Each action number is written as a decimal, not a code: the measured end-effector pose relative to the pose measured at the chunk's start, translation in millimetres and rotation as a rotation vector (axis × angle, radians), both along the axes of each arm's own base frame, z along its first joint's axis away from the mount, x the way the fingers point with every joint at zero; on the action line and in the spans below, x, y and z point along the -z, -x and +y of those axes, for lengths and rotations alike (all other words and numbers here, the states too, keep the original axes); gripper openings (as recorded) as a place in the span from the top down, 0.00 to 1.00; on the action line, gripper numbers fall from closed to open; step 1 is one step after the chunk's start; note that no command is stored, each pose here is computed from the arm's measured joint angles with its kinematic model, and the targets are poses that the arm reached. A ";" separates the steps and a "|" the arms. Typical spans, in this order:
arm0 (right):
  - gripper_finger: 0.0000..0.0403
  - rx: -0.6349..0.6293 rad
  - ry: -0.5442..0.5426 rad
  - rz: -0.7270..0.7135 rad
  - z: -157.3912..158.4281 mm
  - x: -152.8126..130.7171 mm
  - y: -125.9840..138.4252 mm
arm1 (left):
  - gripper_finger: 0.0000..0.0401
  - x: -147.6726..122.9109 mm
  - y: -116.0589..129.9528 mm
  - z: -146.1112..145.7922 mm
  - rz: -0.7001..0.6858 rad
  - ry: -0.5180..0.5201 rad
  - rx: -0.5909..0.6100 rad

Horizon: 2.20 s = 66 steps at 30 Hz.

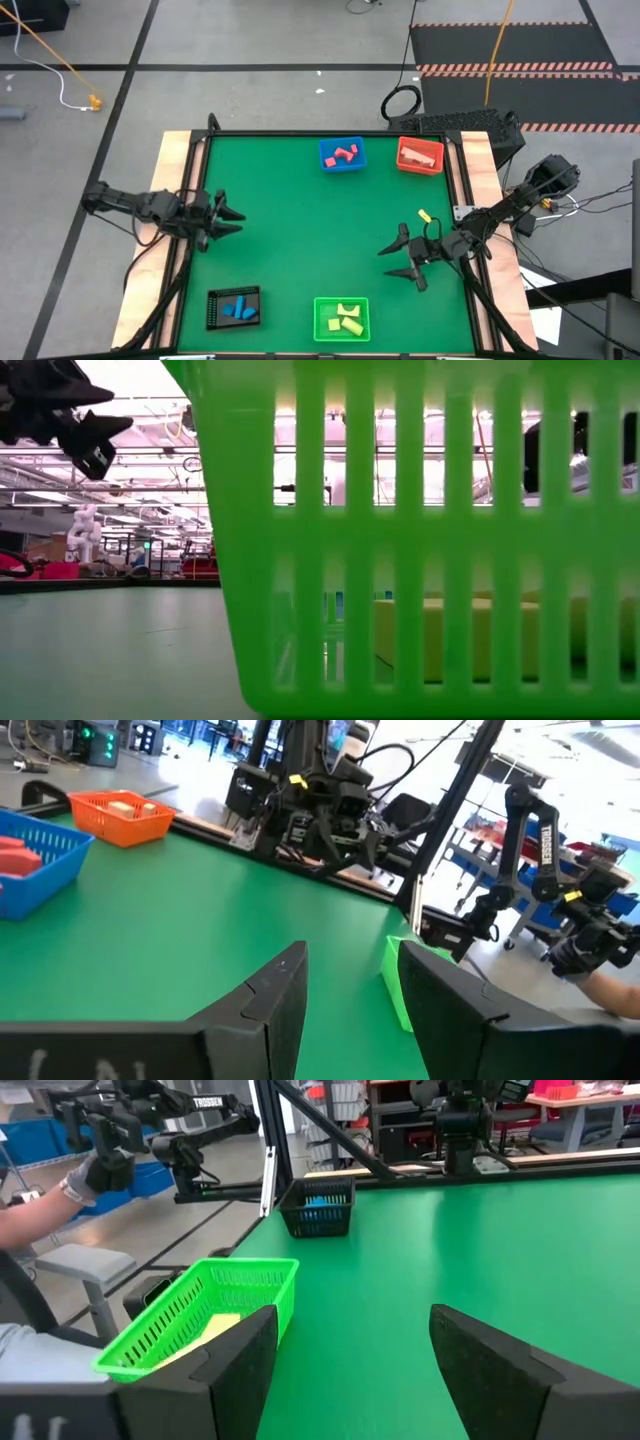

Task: Sort & place blocks by color
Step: Return to Home Position

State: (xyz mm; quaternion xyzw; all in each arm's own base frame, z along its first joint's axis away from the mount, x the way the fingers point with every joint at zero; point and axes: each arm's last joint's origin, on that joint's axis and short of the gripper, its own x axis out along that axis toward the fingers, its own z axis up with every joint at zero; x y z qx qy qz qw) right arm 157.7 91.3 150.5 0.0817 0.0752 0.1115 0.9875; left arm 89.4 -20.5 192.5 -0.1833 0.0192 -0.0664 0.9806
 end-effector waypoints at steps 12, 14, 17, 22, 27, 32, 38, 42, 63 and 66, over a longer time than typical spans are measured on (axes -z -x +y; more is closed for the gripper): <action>0.38 0.003 -0.005 0.012 -6.4 11.6 9.8 | 0.60 23.9 -6.9 -1.8 -0.036 0.001 -0.003; 0.38 0.004 -0.014 0.017 -7.5 13.7 11.7 | 0.60 24.1 -7.2 -1.9 -0.031 0.002 -0.003; 0.38 0.004 -0.022 0.012 -8.9 15.1 13.7 | 0.60 24.0 -7.1 -1.9 -0.033 -0.005 -0.003; 0.38 0.008 -0.053 -0.041 -9.3 10.3 14.1 | 0.60 24.6 -7.1 -1.9 -0.029 -0.023 -0.003; 0.38 0.007 -0.060 -0.063 -9.5 8.3 14.3 | 0.60 24.7 -7.1 -1.9 -0.028 -0.023 -0.003; 0.38 0.011 -0.038 -0.020 -9.8 13.1 14.6 | 0.60 23.7 -7.1 -1.8 -0.038 -0.020 -0.003; 0.38 0.028 0.003 -0.030 -10.4 13.1 14.5 | 0.60 23.5 -7.1 -1.8 -0.041 -0.019 -0.004; 0.38 0.153 0.110 -0.052 -15.1 13.0 13.5 | 0.60 23.2 -7.1 -1.8 -0.044 -0.017 -0.004; 0.38 0.755 0.387 -0.011 -51.8 11.6 7.6 | 0.60 23.0 -7.1 -1.8 -0.046 -0.016 -0.004; 0.38 0.777 0.386 -0.016 -55.0 10.3 6.7 | 0.60 23.1 -7.1 -1.8 -0.046 -0.016 -0.004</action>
